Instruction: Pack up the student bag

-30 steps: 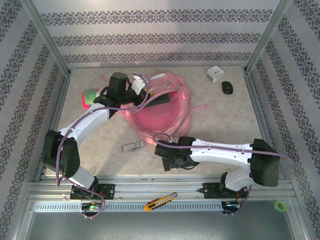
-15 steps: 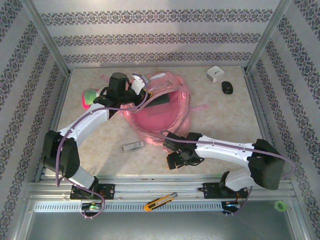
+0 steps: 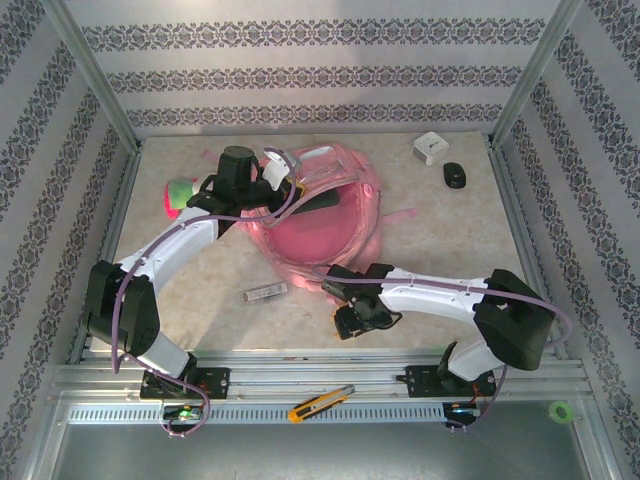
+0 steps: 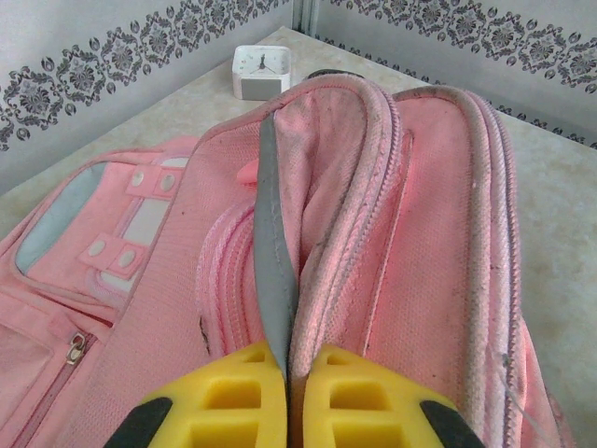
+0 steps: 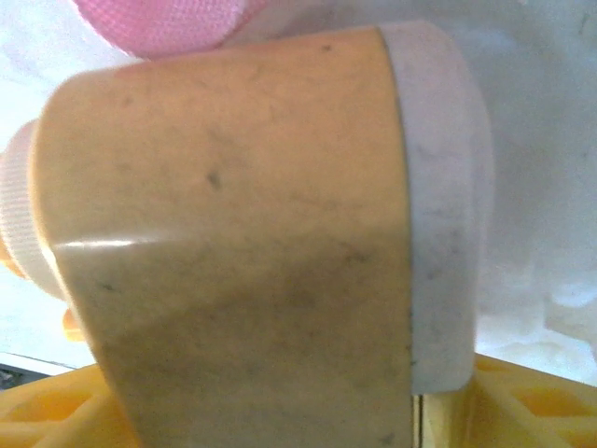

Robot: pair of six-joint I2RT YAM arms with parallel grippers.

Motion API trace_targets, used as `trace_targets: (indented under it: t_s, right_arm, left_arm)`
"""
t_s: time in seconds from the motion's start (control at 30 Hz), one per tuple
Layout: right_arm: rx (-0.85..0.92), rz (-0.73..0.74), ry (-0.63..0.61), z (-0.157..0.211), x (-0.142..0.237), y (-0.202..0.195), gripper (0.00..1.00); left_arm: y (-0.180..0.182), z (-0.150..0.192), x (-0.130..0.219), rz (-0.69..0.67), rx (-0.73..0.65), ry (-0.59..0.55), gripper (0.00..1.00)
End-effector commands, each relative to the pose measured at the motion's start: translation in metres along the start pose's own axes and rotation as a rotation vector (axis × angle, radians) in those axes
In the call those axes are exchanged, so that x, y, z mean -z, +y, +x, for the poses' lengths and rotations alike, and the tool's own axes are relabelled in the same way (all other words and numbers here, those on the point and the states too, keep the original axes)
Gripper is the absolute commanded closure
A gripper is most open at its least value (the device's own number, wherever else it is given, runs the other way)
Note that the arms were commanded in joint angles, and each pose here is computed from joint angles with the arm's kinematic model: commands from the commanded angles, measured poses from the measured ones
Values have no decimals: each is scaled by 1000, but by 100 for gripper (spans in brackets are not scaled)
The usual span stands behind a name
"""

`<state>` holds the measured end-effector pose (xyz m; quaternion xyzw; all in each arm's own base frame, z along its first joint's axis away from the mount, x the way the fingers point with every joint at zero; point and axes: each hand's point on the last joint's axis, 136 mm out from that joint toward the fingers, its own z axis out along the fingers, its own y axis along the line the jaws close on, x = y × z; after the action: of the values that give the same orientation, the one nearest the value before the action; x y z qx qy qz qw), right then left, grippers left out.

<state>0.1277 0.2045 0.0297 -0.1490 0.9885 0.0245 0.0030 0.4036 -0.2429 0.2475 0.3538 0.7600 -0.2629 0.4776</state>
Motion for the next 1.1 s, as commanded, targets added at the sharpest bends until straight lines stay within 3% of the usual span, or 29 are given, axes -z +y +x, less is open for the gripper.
trace_targets:
  t_s: [0.0,0.17,0.33,0.57,0.73,0.9,1.07]
  right_arm:
    - [7,4,8,1,-4,-5,32]
    - [2,-2,-16,0,6,-7,39]
    - [-44,-58,-114,-9,43,-4,42]
    - [-192,-245,-479,-65,117,10,44]
    - [-378,-467,-690,-119,147,11,46]
    - [-477,-551,-761,-159,152,4,46]
    - [-546,-557,-732,-186,136,2,45]
  left_arm:
    - [0,-46,16,6,-59,-152,100]
    - [-1,-47,19,1,-65,-158,100]
    - [-1,-52,22,-7,-66,-167,100]
    - [1,-61,23,-7,-48,-191,100]
    - [1,-69,20,14,-25,-210,100]
    - [1,-75,19,19,-24,-231,100]
    - [2,-81,18,25,-23,-245,99]
